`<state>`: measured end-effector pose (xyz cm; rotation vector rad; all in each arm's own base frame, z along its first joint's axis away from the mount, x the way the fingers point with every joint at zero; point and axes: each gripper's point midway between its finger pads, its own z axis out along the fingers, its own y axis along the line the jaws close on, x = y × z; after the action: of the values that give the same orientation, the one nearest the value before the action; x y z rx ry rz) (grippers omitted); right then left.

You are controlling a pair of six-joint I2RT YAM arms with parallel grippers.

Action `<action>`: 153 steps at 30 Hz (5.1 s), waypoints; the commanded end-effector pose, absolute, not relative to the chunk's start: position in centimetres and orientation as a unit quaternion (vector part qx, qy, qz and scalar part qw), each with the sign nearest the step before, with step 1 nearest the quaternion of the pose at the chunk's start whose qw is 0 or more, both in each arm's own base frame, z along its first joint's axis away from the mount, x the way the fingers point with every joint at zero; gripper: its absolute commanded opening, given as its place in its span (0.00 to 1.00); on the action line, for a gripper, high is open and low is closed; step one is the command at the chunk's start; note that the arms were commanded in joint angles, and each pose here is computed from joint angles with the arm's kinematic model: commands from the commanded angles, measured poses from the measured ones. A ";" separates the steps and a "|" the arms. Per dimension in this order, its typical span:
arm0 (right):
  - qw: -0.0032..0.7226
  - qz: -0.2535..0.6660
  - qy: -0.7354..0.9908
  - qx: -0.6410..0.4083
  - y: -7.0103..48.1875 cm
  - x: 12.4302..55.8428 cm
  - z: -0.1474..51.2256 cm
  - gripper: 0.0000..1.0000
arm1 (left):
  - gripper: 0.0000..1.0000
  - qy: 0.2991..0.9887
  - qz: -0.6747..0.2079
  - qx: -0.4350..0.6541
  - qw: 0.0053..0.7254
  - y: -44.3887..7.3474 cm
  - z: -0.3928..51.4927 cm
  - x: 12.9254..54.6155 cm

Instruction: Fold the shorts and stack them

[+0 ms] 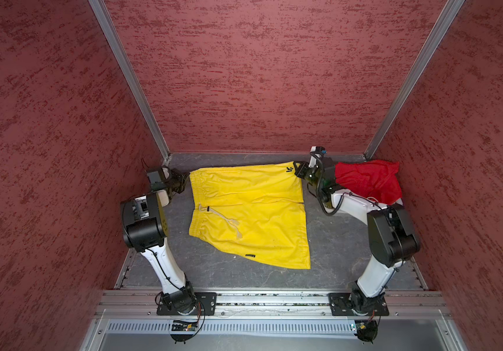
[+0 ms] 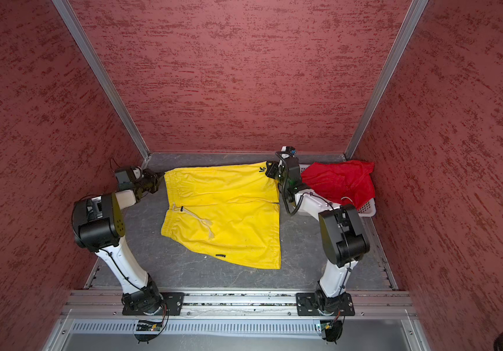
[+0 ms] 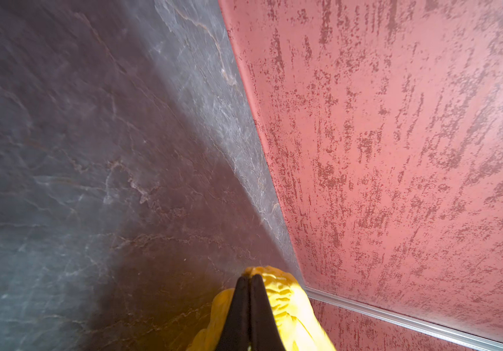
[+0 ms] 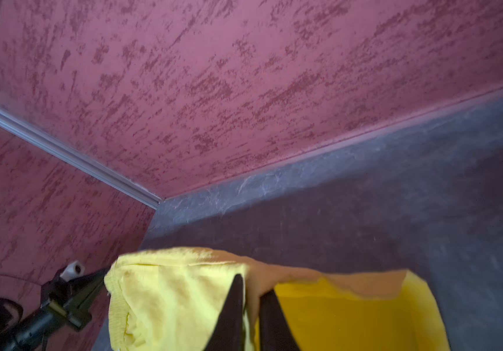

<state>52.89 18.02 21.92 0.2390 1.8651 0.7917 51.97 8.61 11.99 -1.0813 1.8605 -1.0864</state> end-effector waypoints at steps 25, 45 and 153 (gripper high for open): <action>0.420 0.140 0.897 0.001 21.0 46.4 17.7 0.54 | 0.66 0.756 -0.343 -0.437 0.345 5.2 15.1 45.2; 0.230 0.058 0.954 -0.183 24.1 14.7 6.7 0.64 | 0.57 0.873 -0.150 -0.407 0.225 -0.8 7.6 23.3; 0.405 -0.003 0.914 0.012 21.0 62.8 7.3 0.00 | 0.00 0.890 0.013 -0.400 0.218 8.8 9.3 50.2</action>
<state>61.36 24.88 6.36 -0.0785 2.3233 0.0968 50.49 6.65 9.04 -1.1182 2.4782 -0.1403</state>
